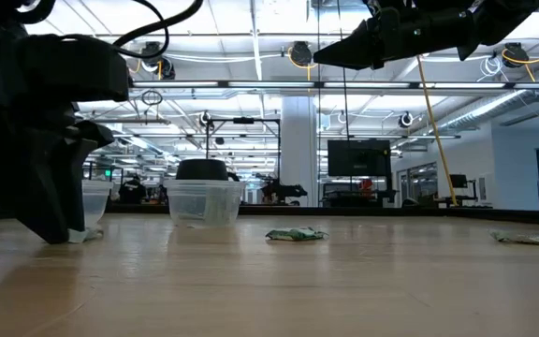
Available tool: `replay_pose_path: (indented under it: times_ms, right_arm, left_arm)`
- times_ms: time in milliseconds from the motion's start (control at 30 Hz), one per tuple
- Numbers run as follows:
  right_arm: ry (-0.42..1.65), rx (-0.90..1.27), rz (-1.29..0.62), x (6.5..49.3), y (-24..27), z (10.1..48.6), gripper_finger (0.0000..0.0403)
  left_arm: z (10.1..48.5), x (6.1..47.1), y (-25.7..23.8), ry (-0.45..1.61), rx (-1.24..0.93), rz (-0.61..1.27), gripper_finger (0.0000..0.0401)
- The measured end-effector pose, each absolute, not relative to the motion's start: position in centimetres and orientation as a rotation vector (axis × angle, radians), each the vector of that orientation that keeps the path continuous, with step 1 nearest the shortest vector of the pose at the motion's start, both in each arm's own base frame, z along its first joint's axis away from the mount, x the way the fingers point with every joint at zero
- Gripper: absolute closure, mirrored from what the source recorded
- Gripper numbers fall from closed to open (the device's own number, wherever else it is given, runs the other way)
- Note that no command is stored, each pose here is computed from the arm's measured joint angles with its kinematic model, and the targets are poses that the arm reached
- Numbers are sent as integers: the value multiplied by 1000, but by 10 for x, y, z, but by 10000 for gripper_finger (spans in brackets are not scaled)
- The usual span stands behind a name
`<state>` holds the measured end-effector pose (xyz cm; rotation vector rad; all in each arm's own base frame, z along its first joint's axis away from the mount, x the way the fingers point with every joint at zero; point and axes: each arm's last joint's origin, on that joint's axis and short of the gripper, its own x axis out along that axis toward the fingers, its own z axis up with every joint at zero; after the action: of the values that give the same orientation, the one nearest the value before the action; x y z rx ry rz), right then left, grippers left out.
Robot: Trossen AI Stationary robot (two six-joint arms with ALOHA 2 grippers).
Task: Pick and place Stevia / Truvia into bins
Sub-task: Put the stevia pocket in the left plastic container
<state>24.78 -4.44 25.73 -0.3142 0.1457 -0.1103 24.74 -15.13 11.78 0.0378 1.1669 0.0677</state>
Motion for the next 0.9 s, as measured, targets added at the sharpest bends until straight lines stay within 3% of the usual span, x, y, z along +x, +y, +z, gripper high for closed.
replay_pose_path:
  times_ms: [233,467,733,900]
  right_arm:
    - [145,-314,-110,248,-44,257,298]
    - [145,-313,-111,248,-44,257,298]
    - [144,-312,-110,248,-44,257,298]
    - [145,-314,-110,248,-44,257,298]
  left_arm:
    - [135,243,-146,1127,30,73,390]
    - [170,221,-128,1114,91,201,394]
    - [212,168,-77,1215,100,584,393]
    - [217,157,-59,1235,57,679,391]
